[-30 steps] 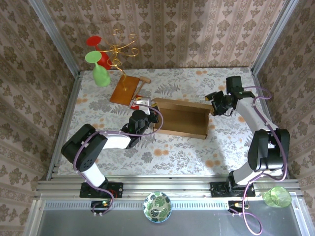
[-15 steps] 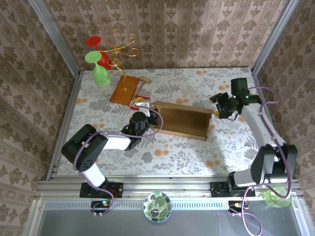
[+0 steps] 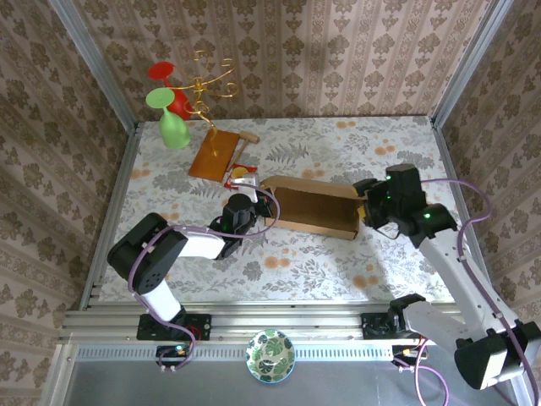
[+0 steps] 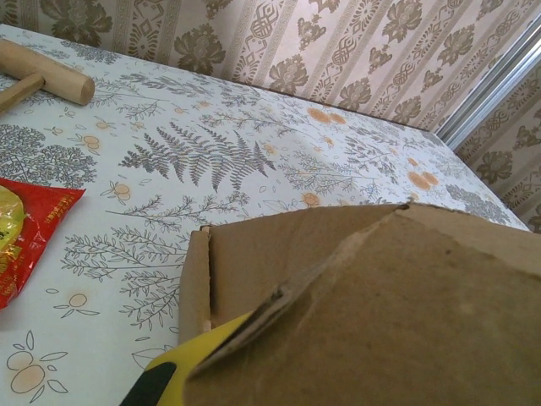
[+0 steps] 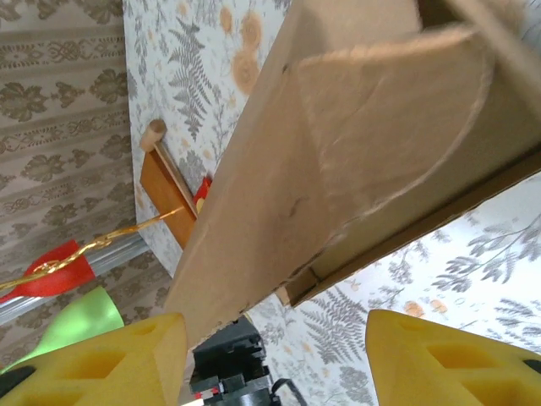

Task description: Fold the paper box

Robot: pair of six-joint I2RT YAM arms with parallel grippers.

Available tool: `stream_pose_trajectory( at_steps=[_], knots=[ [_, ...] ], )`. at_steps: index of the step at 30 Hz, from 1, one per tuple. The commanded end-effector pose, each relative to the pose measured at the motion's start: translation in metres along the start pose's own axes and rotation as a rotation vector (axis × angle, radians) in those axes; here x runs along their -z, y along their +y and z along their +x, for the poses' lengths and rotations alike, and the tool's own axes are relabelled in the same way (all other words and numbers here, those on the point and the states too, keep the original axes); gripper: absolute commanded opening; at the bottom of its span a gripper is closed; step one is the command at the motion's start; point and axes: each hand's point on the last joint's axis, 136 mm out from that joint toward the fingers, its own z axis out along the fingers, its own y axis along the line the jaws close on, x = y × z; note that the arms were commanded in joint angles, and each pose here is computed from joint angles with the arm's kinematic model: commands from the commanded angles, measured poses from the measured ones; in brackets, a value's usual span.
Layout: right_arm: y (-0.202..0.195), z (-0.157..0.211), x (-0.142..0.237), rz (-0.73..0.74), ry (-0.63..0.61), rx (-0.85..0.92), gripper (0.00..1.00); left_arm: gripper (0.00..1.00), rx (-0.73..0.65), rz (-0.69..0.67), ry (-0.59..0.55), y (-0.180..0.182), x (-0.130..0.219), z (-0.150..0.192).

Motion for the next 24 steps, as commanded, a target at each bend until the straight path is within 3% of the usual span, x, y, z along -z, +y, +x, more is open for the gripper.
stream_pose_trajectory(
  at_steps=[1,8,15,19,24],
  knots=[
    [0.026,-0.007,-0.010,-0.088,-0.051,-0.088,0.59,0.00,0.011,-0.032,0.082,0.011,0.002,0.029],
    [0.021,0.006,-0.038,-0.041,0.000,-0.109,0.49,0.00,0.020,-0.030,0.081,0.010,0.004,0.031],
    [0.010,0.006,-0.053,-0.010,-0.005,-0.119,0.24,0.00,0.043,-0.027,0.086,0.009,0.008,0.030],
    [-0.005,0.003,-0.058,0.013,-0.016,-0.115,0.13,0.28,0.078,-0.027,0.113,0.004,0.020,0.020],
    [-0.020,0.003,-0.062,0.032,-0.014,-0.106,0.11,0.39,0.171,-0.013,0.184,-0.005,0.050,0.010]
  ],
)
